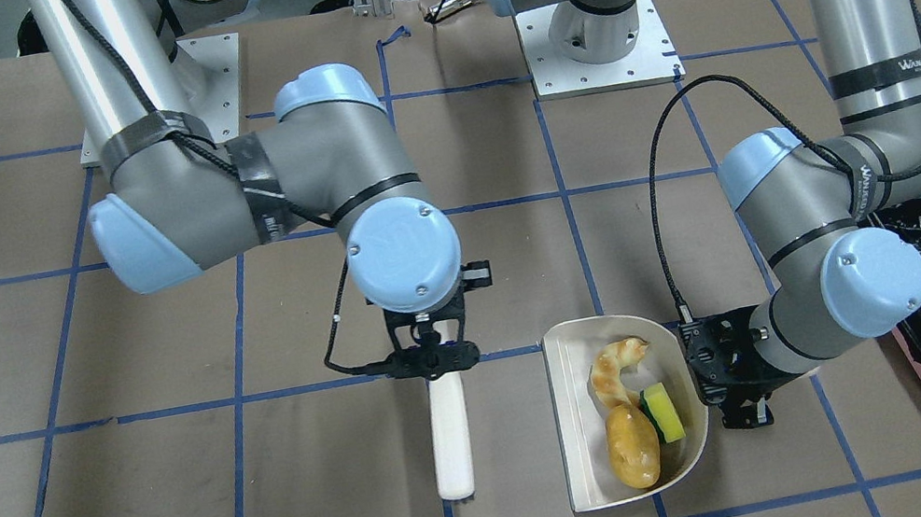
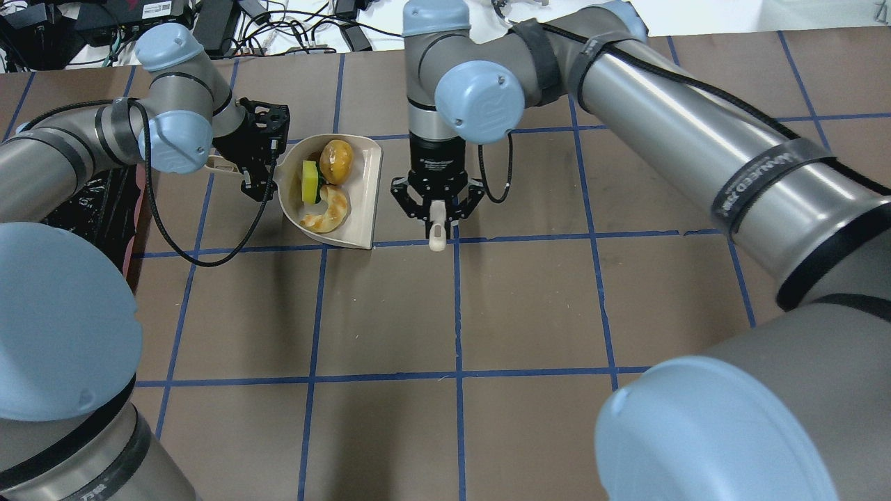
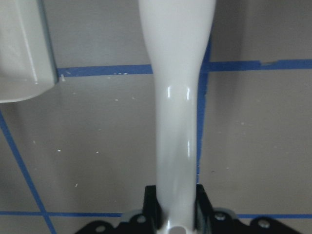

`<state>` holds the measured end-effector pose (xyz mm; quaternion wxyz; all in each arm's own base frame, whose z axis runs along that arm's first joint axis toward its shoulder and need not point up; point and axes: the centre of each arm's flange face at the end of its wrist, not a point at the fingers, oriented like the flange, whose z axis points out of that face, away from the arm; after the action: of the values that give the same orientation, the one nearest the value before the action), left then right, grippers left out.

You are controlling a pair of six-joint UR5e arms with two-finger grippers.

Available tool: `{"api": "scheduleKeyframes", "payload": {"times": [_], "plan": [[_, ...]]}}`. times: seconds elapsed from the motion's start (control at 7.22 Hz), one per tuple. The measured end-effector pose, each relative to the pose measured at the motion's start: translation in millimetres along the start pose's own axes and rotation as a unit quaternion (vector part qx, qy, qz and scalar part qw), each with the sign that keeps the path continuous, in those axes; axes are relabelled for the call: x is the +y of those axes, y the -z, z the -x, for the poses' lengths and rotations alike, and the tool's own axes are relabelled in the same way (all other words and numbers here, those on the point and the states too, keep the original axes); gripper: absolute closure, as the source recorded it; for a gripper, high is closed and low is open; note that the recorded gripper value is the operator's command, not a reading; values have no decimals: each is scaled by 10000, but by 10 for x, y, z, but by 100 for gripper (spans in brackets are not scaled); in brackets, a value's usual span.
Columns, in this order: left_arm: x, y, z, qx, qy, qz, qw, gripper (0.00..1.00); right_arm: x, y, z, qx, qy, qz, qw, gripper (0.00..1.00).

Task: Sweep and dump trash into bin
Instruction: 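Lift the dustpan with the left gripper while the right gripper withdraws the brush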

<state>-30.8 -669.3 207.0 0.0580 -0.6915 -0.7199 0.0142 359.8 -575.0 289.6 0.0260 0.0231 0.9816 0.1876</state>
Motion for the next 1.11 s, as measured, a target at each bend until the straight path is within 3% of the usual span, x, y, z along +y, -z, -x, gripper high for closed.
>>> {"api": "scheduleKeyframes", "payload": {"times": [0.69,1.11], "plan": [[55,56,7,-71,78,-507,9987,100,-70,281,-1832,471,-217,-42,9986,100],[129,79,15,-104,145,-692,9974,100,-288,411,-2905,550,19,-49,9985,100]]}}
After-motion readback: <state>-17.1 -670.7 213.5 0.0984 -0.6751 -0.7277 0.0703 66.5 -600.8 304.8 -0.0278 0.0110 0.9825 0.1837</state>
